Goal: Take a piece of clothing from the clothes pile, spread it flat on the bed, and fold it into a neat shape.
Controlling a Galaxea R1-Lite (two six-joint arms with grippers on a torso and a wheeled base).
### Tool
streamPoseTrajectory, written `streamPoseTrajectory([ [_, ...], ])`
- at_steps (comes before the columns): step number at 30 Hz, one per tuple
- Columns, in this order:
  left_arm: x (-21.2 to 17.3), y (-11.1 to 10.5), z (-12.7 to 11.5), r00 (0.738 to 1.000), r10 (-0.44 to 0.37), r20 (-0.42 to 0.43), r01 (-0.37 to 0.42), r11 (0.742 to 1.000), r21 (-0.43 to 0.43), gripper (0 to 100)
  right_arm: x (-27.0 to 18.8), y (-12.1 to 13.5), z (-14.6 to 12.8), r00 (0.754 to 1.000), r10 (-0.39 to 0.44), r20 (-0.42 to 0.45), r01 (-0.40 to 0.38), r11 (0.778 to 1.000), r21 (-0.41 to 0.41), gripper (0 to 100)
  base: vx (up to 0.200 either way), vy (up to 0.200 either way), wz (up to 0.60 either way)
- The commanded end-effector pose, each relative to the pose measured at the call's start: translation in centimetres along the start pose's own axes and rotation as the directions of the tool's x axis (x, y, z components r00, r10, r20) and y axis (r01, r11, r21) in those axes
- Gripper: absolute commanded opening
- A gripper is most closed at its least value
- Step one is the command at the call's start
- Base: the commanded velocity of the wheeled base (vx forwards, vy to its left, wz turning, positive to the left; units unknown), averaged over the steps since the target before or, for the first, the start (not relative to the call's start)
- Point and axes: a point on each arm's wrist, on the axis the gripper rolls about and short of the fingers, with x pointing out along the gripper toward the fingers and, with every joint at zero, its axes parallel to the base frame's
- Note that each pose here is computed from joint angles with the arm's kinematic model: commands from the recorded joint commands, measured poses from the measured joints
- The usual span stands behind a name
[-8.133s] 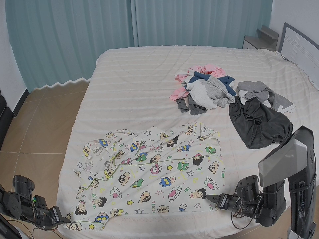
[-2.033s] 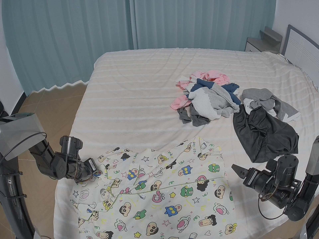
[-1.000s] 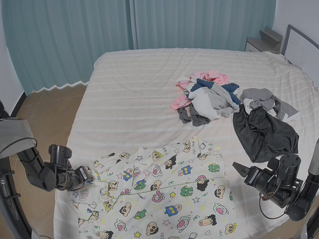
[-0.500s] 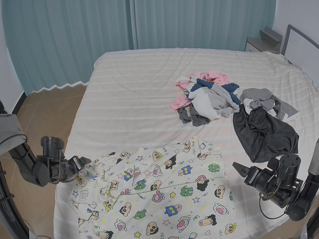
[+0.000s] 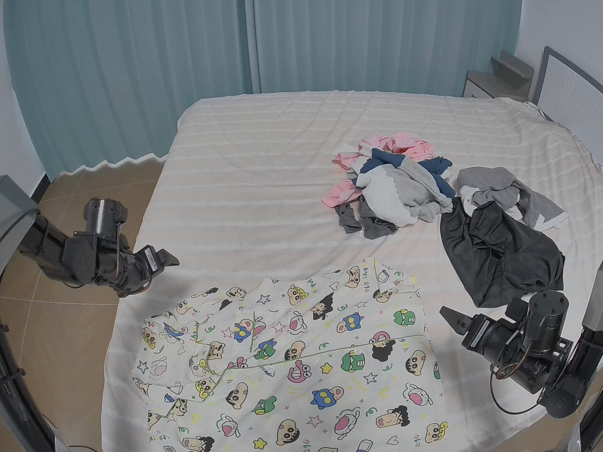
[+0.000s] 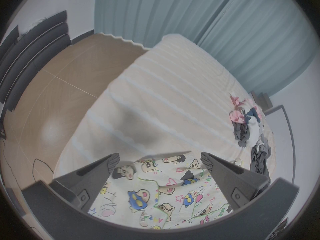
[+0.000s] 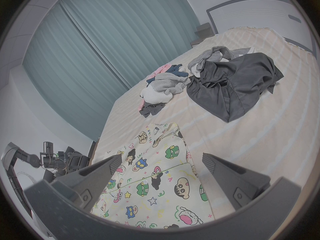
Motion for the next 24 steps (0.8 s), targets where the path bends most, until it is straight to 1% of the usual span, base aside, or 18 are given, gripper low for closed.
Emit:
streamPoseTrajectory([
  [1,7.2,-3.0,-1.2,0.981,0.019,-0.194,-0.006,0.998,0.069,100,-0.3,-0.2,-0.2,1.0,-0.013,-0.012,0.013,1.0,-0.006,100,0.0,0.0,0.0],
  [3,8.4,-3.2,-1.5,0.978,0.022,-0.206,-0.009,0.998,0.06,100,-0.3,-0.3,-0.2,1.0,-0.021,-0.007,0.021,1.0,-0.006,100,0.0,0.0,0.0],
  [5,9.3,-3.6,-1.8,0.977,0.015,-0.212,-0.011,1.0,0.022,100,-0.3,-0.2,-0.3,1.0,-0.027,-0.002,0.027,1.0,-0.007,100,0.0,0.0,0.0],
  [6,9.4,-3.7,-1.8,0.977,0.014,-0.211,-0.009,1.0,0.022,100,-0.3,-0.2,-0.3,1.0,-0.027,-0.002,0.027,1.0,-0.007,100,0.0,0.0,0.0],
  [7,10.0,-3.7,-2.1,0.976,0.016,-0.219,-0.018,1.0,-0.004,100,-0.3,-0.2,-0.3,1.0,-0.026,-0.003,0.026,1.0,-0.008,100,0.0,0.0,0.0],
  [10,10.8,-3.5,-2.7,0.971,0.025,-0.238,-0.026,1.0,-0.002,100,-0.3,-0.1,-0.4,1.0,-0.021,-0.006,0.021,1.0,-0.01,100,0.0,0.0,0.0],
  [24,10.6,-3.6,-2.6,0.975,0.031,-0.221,-0.029,0.999,0.014,100,-0.3,0.0,-0.4,1.0,-0.02,-0.006,0.02,1.0,-0.012,100,0.0,0.0,0.0],
])
